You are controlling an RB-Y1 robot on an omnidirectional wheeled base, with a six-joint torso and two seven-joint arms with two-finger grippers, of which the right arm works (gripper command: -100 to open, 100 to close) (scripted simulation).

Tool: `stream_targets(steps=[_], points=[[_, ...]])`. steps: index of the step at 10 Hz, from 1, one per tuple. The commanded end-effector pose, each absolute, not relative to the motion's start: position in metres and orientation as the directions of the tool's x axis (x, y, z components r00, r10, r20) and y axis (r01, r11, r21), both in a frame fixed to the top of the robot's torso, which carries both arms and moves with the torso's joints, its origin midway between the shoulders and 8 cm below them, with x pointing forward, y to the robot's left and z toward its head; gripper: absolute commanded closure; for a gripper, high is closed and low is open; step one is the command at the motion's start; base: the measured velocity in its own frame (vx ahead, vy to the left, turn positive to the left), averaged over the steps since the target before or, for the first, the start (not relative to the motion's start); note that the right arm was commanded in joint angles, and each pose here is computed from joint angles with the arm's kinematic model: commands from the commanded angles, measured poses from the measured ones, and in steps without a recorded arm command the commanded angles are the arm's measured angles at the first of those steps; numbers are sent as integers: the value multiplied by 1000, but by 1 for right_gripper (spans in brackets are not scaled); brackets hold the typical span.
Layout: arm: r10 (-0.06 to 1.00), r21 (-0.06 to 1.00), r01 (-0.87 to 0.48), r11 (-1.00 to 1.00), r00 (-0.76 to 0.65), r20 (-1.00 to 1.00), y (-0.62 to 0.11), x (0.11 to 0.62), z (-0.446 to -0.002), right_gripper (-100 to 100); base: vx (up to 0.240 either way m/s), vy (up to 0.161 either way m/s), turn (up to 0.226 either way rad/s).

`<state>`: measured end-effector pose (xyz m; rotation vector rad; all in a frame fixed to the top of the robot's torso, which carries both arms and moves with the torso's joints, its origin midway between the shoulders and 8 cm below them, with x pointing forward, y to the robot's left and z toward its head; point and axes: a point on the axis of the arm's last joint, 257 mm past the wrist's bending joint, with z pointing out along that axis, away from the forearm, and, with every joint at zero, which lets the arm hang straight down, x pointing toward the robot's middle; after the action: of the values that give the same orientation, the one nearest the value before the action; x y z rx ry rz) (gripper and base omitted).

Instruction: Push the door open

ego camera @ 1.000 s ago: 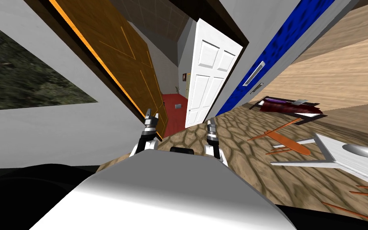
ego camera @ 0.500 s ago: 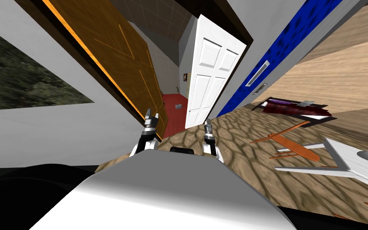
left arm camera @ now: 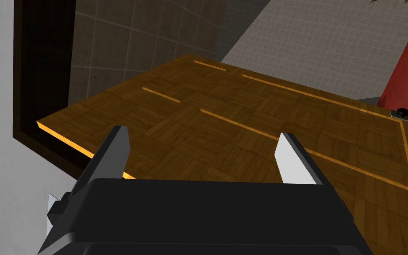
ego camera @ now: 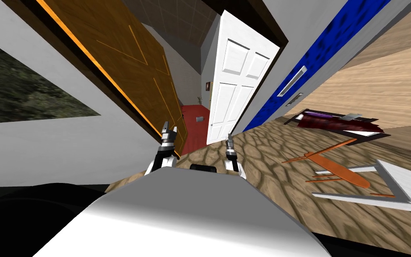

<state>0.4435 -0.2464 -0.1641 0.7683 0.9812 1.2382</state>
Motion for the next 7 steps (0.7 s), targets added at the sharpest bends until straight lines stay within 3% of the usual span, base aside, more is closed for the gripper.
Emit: stream_targets(steps=[1, 7], points=[[984, 906, -385, 173, 21, -179, -241, 449, -178, -100, 53, -40, 34], [986, 928, -344, 144, -31, -165, -228, 462, -211, -100, 55, -40, 32]])
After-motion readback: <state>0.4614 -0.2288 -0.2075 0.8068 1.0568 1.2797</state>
